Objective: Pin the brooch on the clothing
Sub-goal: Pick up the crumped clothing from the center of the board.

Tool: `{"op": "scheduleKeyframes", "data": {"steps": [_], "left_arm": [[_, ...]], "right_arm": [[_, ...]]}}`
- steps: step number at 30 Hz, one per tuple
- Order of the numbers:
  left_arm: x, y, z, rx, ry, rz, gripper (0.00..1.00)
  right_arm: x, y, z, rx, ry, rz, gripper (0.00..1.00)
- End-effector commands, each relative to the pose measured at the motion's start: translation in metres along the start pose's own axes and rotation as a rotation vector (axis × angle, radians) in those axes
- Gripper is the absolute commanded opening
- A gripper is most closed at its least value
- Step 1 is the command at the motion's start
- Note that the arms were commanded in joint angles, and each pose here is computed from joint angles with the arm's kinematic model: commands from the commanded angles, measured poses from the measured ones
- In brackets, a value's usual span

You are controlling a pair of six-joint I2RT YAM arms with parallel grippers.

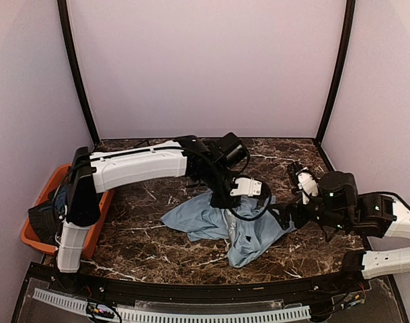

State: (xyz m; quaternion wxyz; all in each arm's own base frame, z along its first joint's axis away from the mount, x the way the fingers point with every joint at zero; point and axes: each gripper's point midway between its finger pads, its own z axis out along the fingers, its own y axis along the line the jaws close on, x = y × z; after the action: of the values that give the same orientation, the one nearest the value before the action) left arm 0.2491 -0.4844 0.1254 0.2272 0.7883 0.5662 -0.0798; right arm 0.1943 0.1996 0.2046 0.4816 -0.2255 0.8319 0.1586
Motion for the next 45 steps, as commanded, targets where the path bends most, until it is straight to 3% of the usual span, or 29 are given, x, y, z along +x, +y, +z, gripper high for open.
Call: {"op": "scheduleKeyframes", "data": {"steps": [1,5,7,8,12,19,24,33,37,40,45], "left_arm": [[-0.023,0.033,-0.090,-0.185,-0.211,-0.227,0.01],[-0.022,0.032,-0.126,-0.310,-0.385,-0.378,0.01],[0.004,0.014,-0.121,-0.336,-0.391,-0.461,0.01],[0.006,0.015,-0.142,-0.380,-0.435,-0.501,0.01],[0.041,-0.006,-0.151,-0.447,-0.484,-0.648,0.01],[0.091,-0.059,-0.138,-0.398,-0.506,-0.845,0.01],[0.115,-0.091,-0.120,-0.354,-0.459,-0.897,0.01],[0.124,-0.115,-0.115,-0.304,-0.481,-0.944,0.01],[0.129,-0.125,-0.110,-0.276,-0.464,-0.956,0.01],[0.133,-0.130,-0.107,-0.268,-0.453,-0.957,0.01],[0.138,-0.134,-0.104,-0.268,-0.434,-0.959,0.01]], "right_arm": [[-0.009,0.042,0.011,-0.201,-0.116,-0.342,0.99],[-0.041,0.045,0.007,-0.172,-0.241,-0.443,0.99],[-0.050,0.052,0.006,-0.193,-0.275,-0.488,0.99],[-0.052,0.057,0.006,-0.211,-0.279,-0.505,0.99],[-0.043,0.078,0.016,-0.313,-0.236,-0.534,0.99],[-0.014,0.099,0.042,-0.424,-0.112,-0.470,0.99],[0.012,0.115,0.057,-0.519,-0.004,-0.436,0.99],[0.058,0.128,0.085,-0.612,0.168,-0.425,0.99],[0.061,0.141,0.089,-0.730,0.165,-0.401,0.98],[0.066,0.148,0.098,-0.785,0.196,-0.381,0.92],[0.077,0.166,0.103,-0.919,0.263,-0.371,0.73]]}}
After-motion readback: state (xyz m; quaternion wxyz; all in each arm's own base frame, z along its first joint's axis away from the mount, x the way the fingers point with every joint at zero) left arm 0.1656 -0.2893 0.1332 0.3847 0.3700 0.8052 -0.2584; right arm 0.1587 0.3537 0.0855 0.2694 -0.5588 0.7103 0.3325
